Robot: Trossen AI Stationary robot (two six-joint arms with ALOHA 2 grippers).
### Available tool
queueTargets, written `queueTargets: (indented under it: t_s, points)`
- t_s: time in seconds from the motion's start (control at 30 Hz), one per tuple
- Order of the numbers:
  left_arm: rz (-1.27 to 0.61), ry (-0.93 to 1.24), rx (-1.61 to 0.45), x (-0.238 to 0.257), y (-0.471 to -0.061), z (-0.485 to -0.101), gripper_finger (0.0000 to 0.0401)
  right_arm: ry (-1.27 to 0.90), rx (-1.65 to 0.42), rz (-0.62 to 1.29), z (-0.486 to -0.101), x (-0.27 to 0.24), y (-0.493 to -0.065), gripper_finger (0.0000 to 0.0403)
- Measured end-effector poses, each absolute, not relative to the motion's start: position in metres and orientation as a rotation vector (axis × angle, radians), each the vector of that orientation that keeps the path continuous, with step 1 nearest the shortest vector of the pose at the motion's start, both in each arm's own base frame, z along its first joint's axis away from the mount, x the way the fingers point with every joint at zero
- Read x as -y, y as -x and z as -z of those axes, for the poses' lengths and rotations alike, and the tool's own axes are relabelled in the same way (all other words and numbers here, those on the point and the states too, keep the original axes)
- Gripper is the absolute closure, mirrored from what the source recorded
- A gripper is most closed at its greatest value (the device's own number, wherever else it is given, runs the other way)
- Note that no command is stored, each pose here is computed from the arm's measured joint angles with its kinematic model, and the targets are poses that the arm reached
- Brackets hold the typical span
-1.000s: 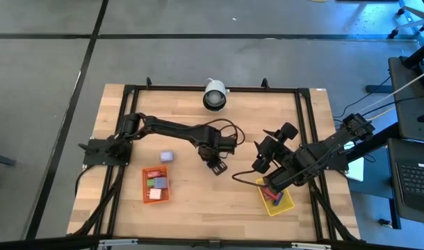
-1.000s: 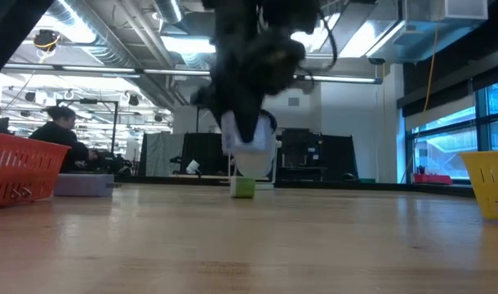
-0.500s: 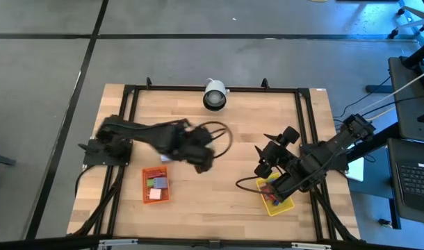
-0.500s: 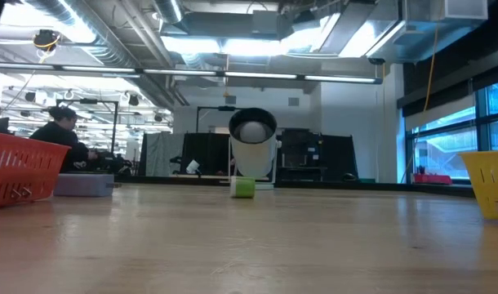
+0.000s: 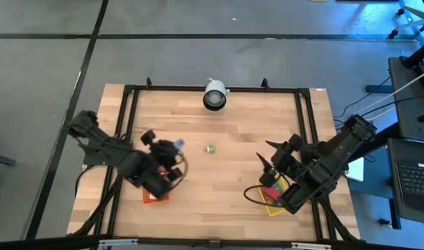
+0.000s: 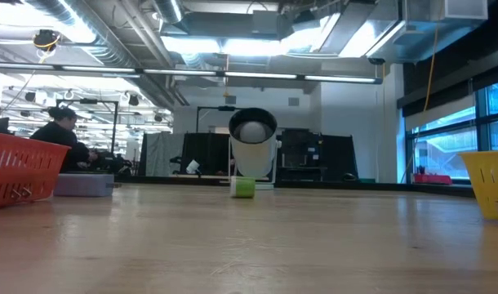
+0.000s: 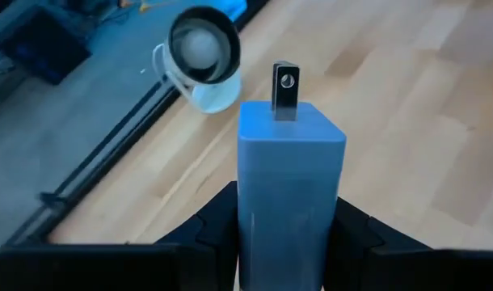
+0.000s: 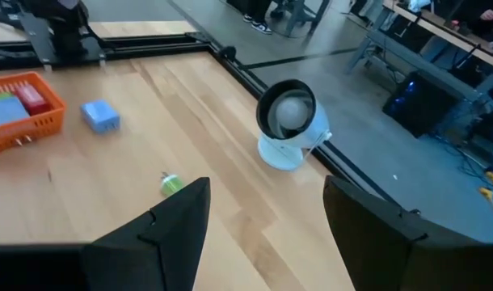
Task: Pick & Place Office items
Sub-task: Put the right light blue charger adapter into the orange basket
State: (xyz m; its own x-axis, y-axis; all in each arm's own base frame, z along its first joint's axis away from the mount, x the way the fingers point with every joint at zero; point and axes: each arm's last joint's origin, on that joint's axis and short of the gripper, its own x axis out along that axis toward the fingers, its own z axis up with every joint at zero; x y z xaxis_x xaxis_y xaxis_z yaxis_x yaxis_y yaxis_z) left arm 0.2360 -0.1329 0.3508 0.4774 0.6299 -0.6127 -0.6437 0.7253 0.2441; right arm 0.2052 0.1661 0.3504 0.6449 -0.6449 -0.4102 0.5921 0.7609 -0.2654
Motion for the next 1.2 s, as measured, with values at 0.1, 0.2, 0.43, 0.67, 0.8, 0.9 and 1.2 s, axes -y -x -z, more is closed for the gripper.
queueTargets:
  t_s: [0.1,0.2,0.43,0.67,0.8,0.9,1.2]
  points:
    - [-0.74,0.081,-0.662,0.13,-0.213,-0.333,0.0287,0.101,-0.505,0.702,-0.35,-0.167,-0.204,0.016]
    - [-0.674,0.145,-0.604,0.128,-0.196,-0.312,0.0287,0.085,-0.499,0.706,-0.35,-0.168,-0.204,0.016]
    - [-0.568,0.256,-0.634,0.12,-0.157,-0.261,0.0287,0.043,-0.499,0.712,-0.35,-0.168,-0.204,0.016]
    - [-0.34,0.219,-0.633,0.129,-0.131,-0.242,0.0287,0.013,-0.507,0.715,-0.35,-0.168,-0.204,0.016]
    - [-0.224,0.203,-0.644,0.134,-0.118,-0.241,0.0287,-0.001,-0.506,0.716,-0.349,-0.168,-0.204,0.016]
    - [-0.19,0.242,-0.664,0.137,-0.114,-0.239,0.0287,-0.014,-0.502,0.72,-0.349,-0.168,-0.204,0.016]
    - [-0.215,0.323,-0.795,0.136,-0.112,-0.2,0.0287,-0.02,-0.483,0.721,-0.35,-0.169,-0.205,0.016]
